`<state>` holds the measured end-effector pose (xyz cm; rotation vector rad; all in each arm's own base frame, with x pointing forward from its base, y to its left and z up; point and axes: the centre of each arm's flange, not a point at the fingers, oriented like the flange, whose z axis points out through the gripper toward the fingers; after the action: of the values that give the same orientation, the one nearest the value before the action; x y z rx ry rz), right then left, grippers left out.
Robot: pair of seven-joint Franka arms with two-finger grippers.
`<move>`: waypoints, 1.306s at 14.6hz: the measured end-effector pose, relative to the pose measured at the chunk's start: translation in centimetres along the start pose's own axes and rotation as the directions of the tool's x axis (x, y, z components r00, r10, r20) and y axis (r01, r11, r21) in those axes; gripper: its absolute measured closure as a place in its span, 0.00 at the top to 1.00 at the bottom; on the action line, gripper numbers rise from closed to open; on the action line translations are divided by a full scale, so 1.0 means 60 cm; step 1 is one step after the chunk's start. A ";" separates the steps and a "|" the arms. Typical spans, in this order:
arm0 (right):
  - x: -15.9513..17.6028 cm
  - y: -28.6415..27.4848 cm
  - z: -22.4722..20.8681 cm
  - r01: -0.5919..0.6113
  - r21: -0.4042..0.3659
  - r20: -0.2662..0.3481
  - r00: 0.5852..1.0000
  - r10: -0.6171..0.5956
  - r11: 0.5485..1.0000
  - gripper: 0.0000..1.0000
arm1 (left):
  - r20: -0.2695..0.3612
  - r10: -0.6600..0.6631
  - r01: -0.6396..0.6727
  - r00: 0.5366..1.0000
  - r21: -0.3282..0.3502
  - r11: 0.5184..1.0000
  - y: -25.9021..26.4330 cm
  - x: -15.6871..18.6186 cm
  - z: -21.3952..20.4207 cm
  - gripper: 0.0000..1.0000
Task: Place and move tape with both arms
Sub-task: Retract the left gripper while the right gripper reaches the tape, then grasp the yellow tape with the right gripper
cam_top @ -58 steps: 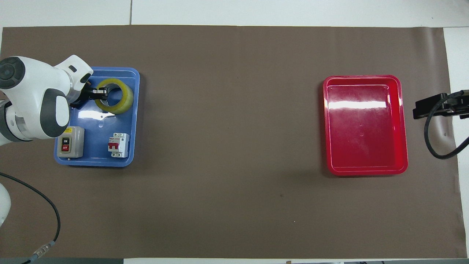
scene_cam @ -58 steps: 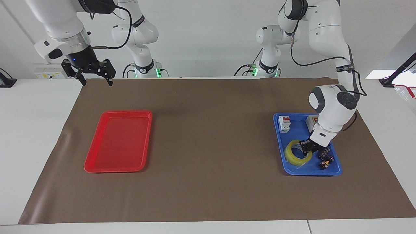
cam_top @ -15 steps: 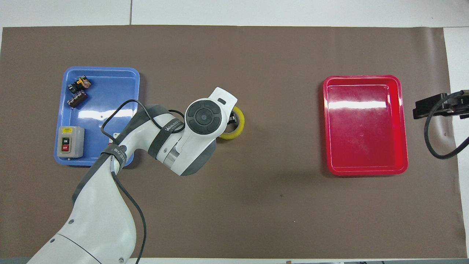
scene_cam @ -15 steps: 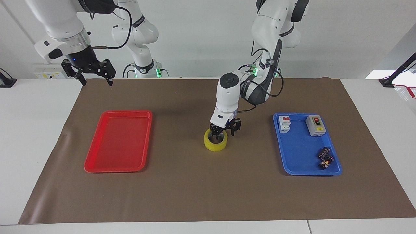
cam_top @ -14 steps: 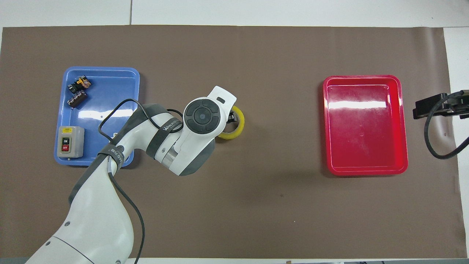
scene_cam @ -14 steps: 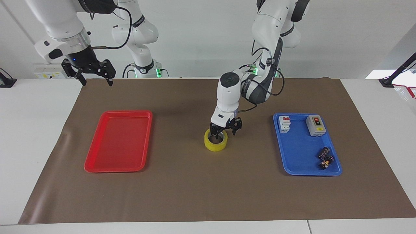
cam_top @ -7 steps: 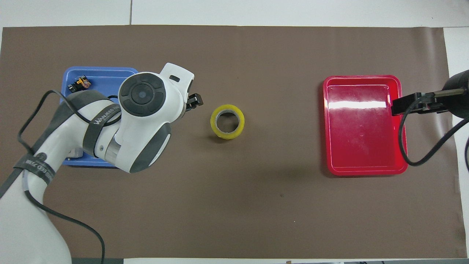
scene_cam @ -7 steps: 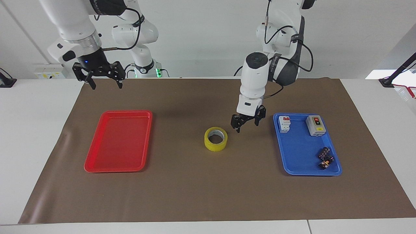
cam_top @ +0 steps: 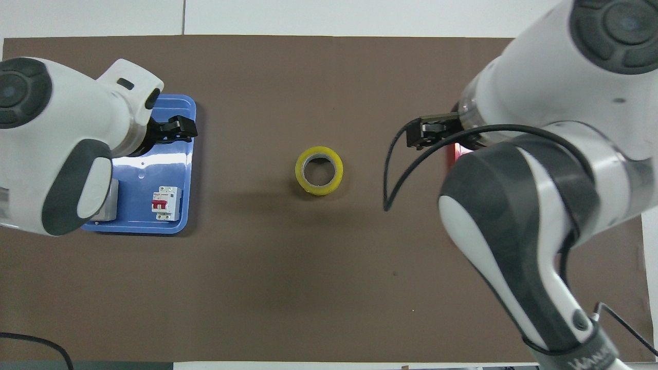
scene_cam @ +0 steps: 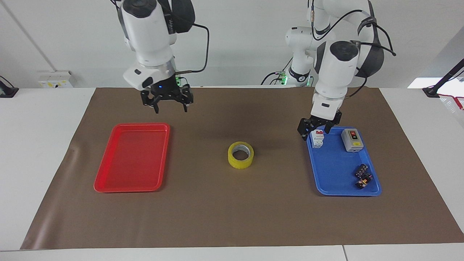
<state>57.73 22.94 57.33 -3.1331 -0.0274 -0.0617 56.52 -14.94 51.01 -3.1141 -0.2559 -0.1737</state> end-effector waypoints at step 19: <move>-0.010 -0.242 0.422 0.193 0.046 -0.065 0.980 -0.190 0.980 1.00 | 0.111 0.127 -0.123 0.986 -0.047 0.991 -0.222 0.018 -0.138 1.00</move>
<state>57.85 37.66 32.09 -3.0635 -0.3252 -0.1533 54.46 -1.80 59.40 -3.1712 -0.0575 -0.0001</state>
